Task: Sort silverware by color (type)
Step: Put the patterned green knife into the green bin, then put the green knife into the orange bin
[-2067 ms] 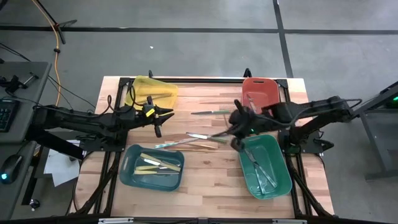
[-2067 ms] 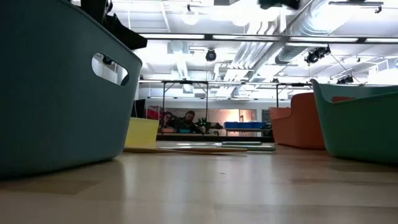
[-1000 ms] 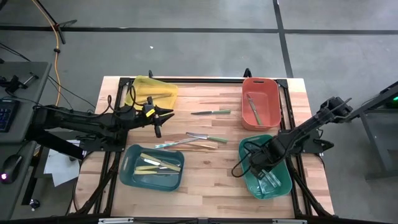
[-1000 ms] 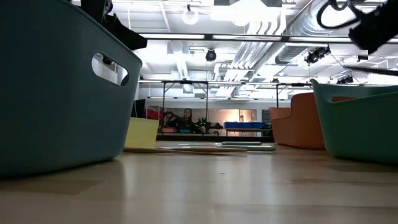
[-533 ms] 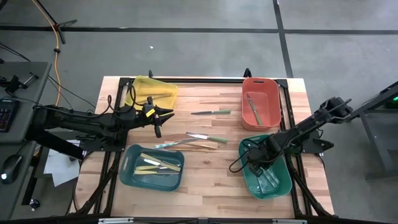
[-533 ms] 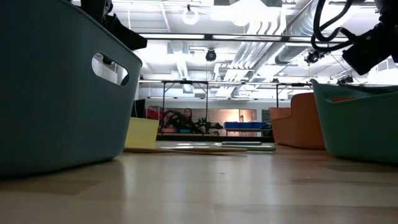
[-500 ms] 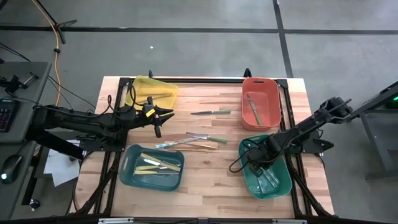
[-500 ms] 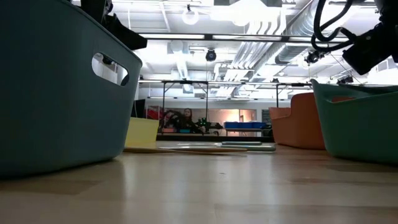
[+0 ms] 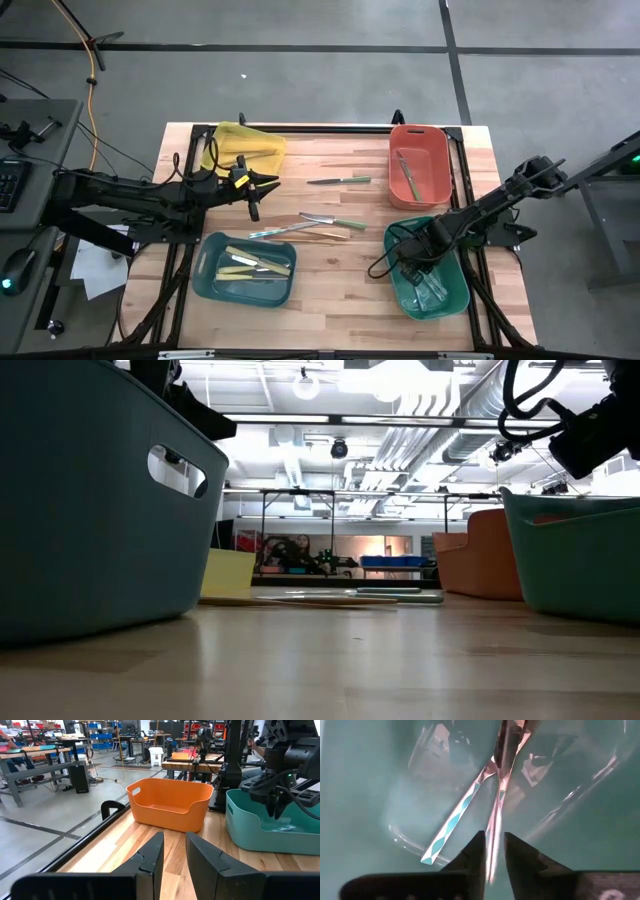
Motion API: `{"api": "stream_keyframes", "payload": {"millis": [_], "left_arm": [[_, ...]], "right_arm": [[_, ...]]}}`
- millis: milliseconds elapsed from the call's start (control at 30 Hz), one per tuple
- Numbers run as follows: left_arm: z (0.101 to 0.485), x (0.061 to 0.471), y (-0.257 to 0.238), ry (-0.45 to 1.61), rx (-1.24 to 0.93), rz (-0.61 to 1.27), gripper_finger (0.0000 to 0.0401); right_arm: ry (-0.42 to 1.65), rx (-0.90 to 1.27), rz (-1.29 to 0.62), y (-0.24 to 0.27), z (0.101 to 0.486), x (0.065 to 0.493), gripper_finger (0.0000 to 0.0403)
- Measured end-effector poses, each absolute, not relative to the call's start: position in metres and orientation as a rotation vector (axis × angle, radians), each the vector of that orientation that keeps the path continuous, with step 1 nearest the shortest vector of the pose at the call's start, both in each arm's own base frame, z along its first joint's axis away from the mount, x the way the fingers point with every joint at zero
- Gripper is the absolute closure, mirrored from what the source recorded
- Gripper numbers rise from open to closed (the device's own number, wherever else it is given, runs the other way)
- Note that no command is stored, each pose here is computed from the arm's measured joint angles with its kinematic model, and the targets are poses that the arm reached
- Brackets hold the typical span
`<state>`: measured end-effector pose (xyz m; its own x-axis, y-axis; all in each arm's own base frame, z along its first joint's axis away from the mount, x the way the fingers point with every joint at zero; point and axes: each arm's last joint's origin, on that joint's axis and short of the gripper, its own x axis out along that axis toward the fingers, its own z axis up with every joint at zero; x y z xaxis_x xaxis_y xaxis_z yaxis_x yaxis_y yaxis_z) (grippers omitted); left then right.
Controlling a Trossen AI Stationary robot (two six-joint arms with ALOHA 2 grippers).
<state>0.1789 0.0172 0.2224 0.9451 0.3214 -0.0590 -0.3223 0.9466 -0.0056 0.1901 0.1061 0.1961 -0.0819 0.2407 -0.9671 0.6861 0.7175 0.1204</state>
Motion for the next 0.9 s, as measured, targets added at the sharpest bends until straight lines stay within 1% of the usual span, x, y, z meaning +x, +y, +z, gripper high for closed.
{"api": "stream_keyframes", "payload": {"millis": [200,333,467,567,667,733,833,900], "left_arm": [[0.222,0.179,0.017,0.058,-0.015,0.328,0.0329],[0.222,0.179,0.017,0.058,-0.015,0.328,0.0329],[0.222,0.179,0.017,0.057,-0.015,0.328,0.0329],[0.222,0.179,0.017,0.058,-0.015,0.328,0.0329],[0.222,0.179,0.017,0.058,-0.015,0.328,0.0329],[0.222,0.179,0.017,0.061,-0.015,0.328,0.0329],[0.222,0.179,0.017,0.064,-0.014,0.328,0.0329],[0.222,0.179,0.017,0.065,-0.014,0.328,0.0329]], "right_arm": [[1.661,0.741,-0.406,0.106,0.196,0.190,0.0284],[1.699,0.747,-0.327,0.106,0.199,0.192,0.0246],[1.730,0.814,-0.219,0.108,0.211,0.198,0.0234],[1.694,0.838,-0.148,0.112,0.229,0.207,0.0234],[1.618,0.833,-0.072,0.116,0.252,0.216,0.0234],[1.527,0.794,-0.044,0.118,0.269,0.223,0.0234],[1.320,0.658,-0.058,0.116,0.296,0.233,0.0234],[1.156,0.528,-0.108,0.113,0.311,0.240,0.0234]]}}
